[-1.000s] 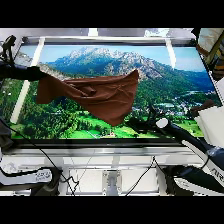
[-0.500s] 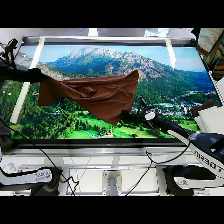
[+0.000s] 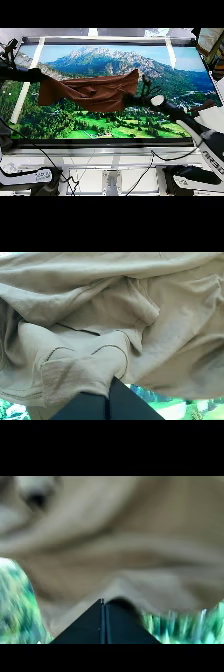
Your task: Fold the shirts.
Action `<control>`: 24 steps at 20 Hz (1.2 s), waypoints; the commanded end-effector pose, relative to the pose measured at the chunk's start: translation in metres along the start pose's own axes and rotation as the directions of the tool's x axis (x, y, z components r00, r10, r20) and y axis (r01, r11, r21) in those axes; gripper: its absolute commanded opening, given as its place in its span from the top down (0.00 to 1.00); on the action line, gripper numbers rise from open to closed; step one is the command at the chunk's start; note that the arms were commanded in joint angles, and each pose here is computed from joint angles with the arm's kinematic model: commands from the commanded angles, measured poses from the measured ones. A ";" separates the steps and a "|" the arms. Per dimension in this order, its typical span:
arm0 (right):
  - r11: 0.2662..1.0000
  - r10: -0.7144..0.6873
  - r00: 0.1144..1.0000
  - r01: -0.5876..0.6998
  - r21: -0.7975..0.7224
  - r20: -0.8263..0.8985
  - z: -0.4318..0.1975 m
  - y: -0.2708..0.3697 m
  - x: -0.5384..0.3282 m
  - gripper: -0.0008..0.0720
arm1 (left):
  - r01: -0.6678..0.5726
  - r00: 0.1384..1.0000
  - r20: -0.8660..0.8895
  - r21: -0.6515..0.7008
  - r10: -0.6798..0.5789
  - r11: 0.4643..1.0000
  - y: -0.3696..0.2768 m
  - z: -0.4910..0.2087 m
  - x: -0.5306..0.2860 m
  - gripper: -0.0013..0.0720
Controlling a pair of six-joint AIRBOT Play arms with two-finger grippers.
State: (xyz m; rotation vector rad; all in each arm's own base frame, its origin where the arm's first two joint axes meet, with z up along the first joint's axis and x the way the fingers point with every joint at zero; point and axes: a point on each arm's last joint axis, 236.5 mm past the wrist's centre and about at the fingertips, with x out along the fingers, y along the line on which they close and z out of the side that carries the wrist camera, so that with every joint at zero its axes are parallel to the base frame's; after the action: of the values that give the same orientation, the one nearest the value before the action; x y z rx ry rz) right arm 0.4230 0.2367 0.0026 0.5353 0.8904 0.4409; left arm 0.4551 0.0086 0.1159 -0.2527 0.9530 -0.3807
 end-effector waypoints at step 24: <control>0.959 0.068 0.971 0.000 -0.283 0.228 0.029 0.084 0.018 0.92 | -0.010 1.000 0.013 -0.012 0.010 1.000 0.003 0.003 0.000 0.96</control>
State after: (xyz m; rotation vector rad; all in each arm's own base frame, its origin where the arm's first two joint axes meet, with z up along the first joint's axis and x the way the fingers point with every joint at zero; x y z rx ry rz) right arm 0.4168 0.3223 0.0402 0.4084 0.7331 0.5735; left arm 0.4581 0.0103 0.1170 -0.2625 0.9430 -0.3663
